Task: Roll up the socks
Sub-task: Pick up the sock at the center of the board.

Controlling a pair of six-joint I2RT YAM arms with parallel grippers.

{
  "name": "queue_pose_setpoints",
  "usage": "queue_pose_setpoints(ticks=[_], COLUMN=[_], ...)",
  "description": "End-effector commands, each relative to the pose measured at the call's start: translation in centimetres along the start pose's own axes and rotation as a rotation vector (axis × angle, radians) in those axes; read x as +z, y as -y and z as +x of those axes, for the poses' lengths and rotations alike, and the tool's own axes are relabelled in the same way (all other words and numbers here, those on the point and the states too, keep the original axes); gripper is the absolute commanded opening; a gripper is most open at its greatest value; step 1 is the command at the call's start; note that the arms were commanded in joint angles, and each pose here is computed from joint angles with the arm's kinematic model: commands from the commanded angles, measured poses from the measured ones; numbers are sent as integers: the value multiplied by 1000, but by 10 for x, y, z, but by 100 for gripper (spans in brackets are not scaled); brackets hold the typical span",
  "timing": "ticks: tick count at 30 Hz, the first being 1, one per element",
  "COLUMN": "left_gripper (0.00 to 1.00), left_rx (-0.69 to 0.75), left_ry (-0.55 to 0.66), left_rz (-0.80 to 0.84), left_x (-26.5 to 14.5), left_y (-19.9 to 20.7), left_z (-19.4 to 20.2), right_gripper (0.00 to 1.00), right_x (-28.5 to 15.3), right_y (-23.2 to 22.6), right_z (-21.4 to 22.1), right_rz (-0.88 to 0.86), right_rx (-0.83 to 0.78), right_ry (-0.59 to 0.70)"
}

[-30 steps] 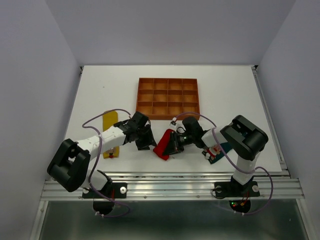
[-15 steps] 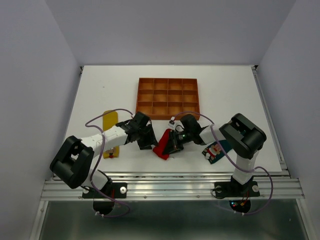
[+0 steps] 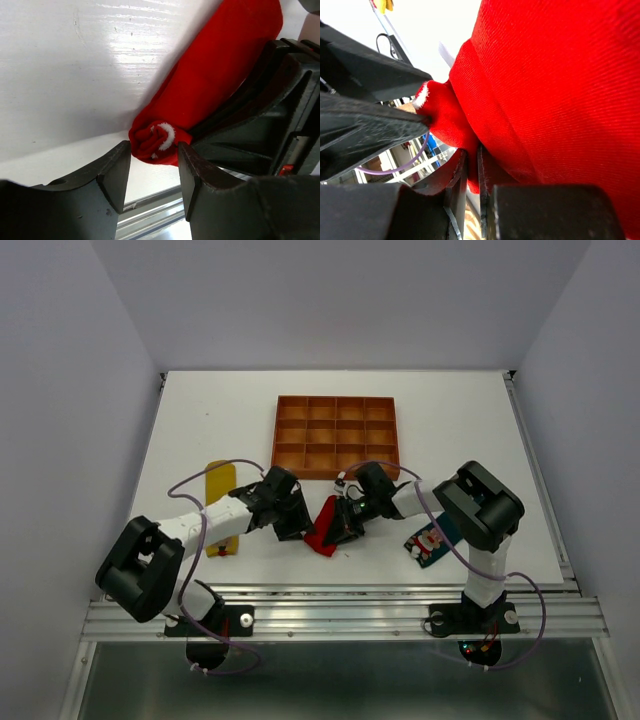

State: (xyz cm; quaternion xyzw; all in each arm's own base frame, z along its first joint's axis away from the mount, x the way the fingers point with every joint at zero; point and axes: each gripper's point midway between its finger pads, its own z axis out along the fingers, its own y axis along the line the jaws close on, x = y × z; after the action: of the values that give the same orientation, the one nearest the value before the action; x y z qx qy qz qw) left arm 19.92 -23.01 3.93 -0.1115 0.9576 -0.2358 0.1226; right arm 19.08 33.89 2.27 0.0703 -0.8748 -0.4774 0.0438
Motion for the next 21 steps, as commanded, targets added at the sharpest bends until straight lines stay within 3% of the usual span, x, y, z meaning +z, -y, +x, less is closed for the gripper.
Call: queue_pose_setpoints(ticks=[1,21], left_gripper=[53,53], left_rx=[20,49], left_ry=[42,20], left_rz=[12,64], left_x=[-10,1], left_y=[-1,-10], left_z=[-5,5], right_gripper=[1,2], right_x=[2,-1], right_y=[50,55], right_z=[-8,-11], right_rz=[206,242], right_rx=[52,77], right_ry=[55,51])
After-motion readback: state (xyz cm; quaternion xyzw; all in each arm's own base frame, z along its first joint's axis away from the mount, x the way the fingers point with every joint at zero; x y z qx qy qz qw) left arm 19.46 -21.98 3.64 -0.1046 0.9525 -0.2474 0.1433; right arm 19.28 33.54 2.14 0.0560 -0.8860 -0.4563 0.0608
